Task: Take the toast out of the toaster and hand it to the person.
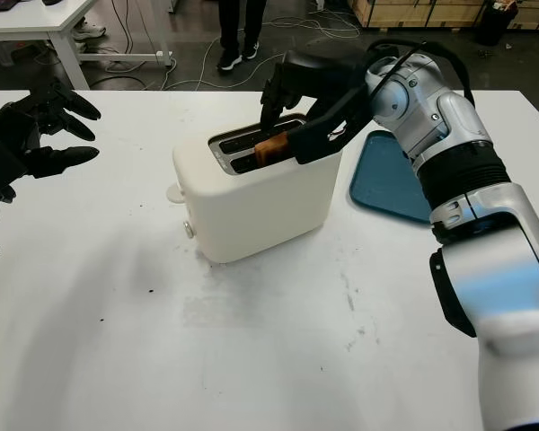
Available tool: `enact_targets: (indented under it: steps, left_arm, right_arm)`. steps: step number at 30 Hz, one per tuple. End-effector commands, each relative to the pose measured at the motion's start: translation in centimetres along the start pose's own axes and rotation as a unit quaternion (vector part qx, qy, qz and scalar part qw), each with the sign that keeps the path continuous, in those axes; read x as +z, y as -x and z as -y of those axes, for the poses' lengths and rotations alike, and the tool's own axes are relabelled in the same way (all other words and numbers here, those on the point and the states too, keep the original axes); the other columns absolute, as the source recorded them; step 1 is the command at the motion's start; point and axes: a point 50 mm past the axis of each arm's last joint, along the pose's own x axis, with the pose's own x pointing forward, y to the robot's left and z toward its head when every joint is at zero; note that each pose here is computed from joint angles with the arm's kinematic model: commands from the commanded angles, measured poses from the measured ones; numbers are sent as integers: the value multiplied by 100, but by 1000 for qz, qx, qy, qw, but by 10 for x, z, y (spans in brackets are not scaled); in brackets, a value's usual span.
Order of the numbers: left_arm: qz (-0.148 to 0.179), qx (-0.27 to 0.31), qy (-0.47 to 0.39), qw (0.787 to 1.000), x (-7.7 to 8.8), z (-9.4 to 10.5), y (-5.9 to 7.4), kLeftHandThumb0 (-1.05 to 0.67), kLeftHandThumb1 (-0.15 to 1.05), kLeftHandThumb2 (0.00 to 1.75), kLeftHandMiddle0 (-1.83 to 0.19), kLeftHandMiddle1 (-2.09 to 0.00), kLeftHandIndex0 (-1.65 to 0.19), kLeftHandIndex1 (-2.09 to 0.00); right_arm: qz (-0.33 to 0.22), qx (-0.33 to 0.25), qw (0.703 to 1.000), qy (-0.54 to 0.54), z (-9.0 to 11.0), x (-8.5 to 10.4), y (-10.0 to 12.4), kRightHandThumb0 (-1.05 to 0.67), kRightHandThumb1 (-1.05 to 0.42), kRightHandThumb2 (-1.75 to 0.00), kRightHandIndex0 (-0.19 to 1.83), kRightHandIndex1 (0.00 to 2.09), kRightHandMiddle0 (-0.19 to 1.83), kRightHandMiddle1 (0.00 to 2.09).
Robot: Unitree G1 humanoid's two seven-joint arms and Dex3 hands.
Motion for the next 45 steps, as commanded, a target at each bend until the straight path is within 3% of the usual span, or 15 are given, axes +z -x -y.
enact_targets:
  steps: [1, 4, 11, 14, 16, 20, 23, 25, 26, 29, 35, 44, 45]
  left_arm:
    - [3, 4, -8, 1000, 3, -4, 0, -105, 92, 2, -22, -155, -16, -147]
    - [3, 3, -2, 1000, 2, -4, 0, -105, 91, 1, -22, -154, -16, -146]
    - [4, 2, -4, 1000, 2, -4, 0, -105, 92, 1, -22, -154, -16, -145]
    - [4, 2, -3, 1000, 2, -4, 0, -105, 92, 1, -21, -153, -16, -145]
    - [3, 3, -2, 1000, 2, -3, 0, -105, 92, 1, -22, -153, -17, -145]
    - [4, 3, -6, 1000, 2, -3, 1, -105, 92, 1, -22, -153, -17, -144]
    - [3, 3, -4, 1000, 2, -4, 1, -105, 92, 1, -22, -153, -17, -145]
    - [2, 4, -2, 1000, 1, -3, 0, -105, 91, 0, -22, -153, -17, -145]
    - [1, 4, -1, 1000, 1, -3, 0, -105, 91, 0, -22, -153, -17, -145]
    - [2, 3, -2, 1000, 2, -3, 0, -105, 92, 0, -22, -153, -17, -144]
    - [1, 4, 2, 1000, 1, -3, 0, -105, 92, 1, -23, -153, -17, -145]
    - [1, 4, -1, 1000, 1, -3, 1, -105, 91, 0, -23, -153, -18, -144]
    - [1, 4, -1, 1000, 1, -3, 1, -105, 92, 1, -23, -153, -18, -144]
  right_arm:
    - [-8, -3, 1000, 0, 3, 1, -3, -49, -65, 0, 67, 143, 96, 0]
    - [-12, 2, 1000, 3, 0, 0, -4, -50, -65, 0, 70, 171, 92, 0]
    - [-19, 13, 1000, 4, -5, -1, -5, -47, -67, -1, 63, 173, 90, 0]
    - [-19, 18, 1000, 4, -7, -1, -5, -47, -69, 0, 57, 126, 88, 0]
    - [-20, 19, 1000, -3, -8, -1, -5, -45, -69, 0, 59, 109, 89, 1]
    - [-18, 15, 1000, -6, -12, -1, -5, -43, -68, 0, 64, 107, 93, 2]
    - [-8, 5, 1000, -16, -15, -1, -4, -40, -67, 0, 75, 84, 100, 3]
    - [-5, 4, 1000, -22, -17, -2, -4, -40, -67, 0, 80, 79, 103, 4]
    - [-4, 3, 1000, -25, -17, -2, -3, -38, -66, 0, 82, 98, 106, 4]
    - [0, 2, 999, -39, -19, -3, -3, -36, -66, 0, 81, 124, 113, 6]
    - [2, 14, 998, -56, -20, -3, -2, -37, -69, 0, 88, 100, 123, 9]
    - [15, 17, 997, -73, -32, -5, -1, -37, -68, 0, 97, 111, 132, 20]
    - [18, 17, 997, -71, -33, -4, -1, -39, -68, 0, 98, 111, 129, 30]
